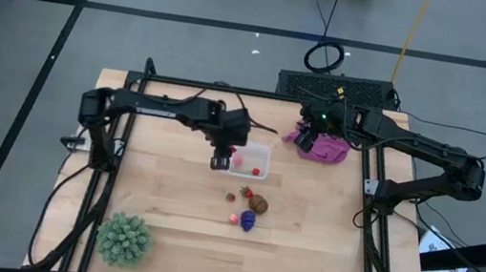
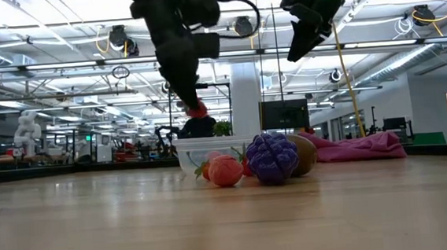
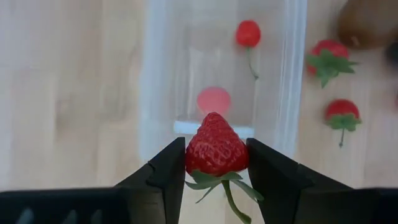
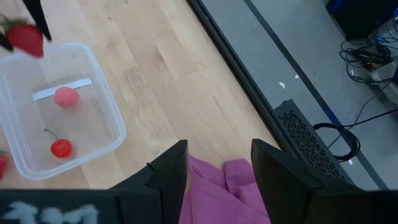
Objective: Pick and placing Produce into tupperware
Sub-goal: Put the bottom strawberry into the transparent bin
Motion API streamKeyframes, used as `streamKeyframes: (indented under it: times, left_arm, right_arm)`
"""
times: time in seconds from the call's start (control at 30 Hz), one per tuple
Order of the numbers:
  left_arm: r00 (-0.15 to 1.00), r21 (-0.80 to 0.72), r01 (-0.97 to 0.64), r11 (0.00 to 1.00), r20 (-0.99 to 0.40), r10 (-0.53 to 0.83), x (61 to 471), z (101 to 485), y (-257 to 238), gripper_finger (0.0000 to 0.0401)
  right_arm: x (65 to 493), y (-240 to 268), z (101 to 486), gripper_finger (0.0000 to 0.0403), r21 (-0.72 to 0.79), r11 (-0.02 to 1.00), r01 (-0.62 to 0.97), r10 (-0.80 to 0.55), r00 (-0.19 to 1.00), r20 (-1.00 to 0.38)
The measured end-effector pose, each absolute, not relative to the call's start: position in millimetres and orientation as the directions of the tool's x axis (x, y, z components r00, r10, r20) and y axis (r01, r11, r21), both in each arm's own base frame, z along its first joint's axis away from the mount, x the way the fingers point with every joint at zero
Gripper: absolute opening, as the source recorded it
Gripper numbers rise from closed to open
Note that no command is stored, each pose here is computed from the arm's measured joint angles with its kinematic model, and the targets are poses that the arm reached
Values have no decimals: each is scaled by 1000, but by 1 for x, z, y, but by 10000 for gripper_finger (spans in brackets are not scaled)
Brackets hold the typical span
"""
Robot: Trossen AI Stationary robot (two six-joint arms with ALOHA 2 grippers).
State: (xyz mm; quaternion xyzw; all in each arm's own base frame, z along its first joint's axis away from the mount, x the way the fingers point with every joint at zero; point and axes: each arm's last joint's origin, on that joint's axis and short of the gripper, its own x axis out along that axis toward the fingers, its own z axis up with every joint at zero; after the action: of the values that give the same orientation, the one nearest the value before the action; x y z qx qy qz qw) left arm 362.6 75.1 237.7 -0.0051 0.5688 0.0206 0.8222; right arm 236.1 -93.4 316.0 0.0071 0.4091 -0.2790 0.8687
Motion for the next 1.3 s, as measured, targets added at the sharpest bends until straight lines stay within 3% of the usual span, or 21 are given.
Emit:
streamKeyframes:
  times: [0.37,1.3]
  left_arm:
    - [293,-38,3,999,-955,-37,384,200,68,157]
    - [260,-91,-72,993,-963,-69,383,186,65,157]
  right_arm:
    - [236,-93,316,169,-228,848,478,-479,509,-715]
    - [229,-110,316,169,-241,814,529,-518,471,-714]
